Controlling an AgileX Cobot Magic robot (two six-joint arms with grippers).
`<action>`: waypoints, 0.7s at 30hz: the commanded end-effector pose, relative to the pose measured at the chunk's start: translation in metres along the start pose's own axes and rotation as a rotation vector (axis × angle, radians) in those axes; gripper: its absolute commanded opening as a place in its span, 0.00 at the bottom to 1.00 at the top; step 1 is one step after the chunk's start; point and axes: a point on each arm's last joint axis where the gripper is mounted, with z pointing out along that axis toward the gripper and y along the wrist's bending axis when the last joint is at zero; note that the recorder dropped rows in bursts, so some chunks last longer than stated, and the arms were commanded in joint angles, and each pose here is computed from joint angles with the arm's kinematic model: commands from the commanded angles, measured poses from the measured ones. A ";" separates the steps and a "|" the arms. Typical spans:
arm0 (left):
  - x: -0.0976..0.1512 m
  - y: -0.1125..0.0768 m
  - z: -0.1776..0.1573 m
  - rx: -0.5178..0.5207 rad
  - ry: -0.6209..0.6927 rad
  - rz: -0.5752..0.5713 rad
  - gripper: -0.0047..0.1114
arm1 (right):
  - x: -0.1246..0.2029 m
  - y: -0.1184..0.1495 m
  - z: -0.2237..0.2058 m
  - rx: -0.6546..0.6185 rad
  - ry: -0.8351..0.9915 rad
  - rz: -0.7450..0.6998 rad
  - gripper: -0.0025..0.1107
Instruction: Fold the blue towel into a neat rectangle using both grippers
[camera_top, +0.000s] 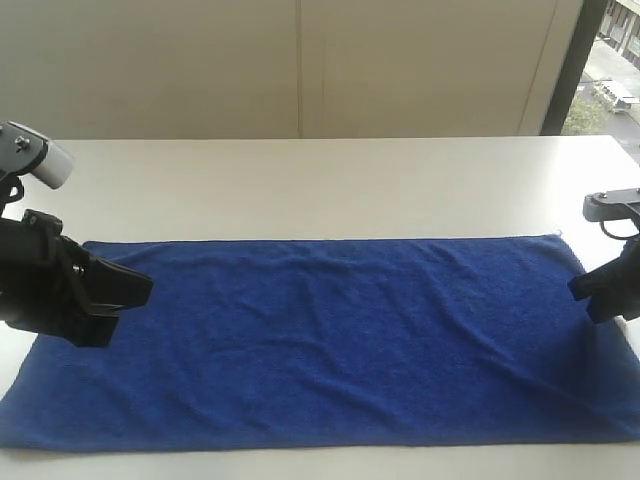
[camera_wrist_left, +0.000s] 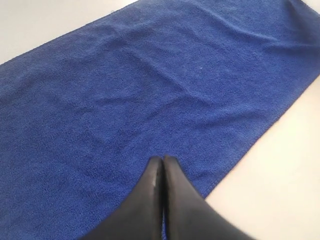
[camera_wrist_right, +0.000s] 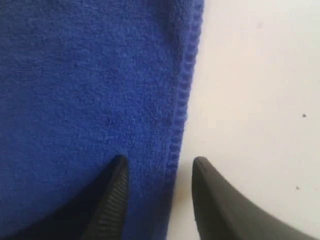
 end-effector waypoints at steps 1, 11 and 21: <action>-0.002 -0.002 0.000 0.011 -0.017 -0.013 0.04 | 0.001 -0.001 0.001 0.006 0.001 0.009 0.34; -0.003 -0.002 0.000 0.009 -0.018 -0.013 0.04 | 0.001 0.000 0.001 0.003 0.001 0.030 0.34; -0.003 -0.002 0.000 0.011 -0.020 -0.017 0.04 | 0.005 0.001 0.010 -0.017 0.039 0.044 0.34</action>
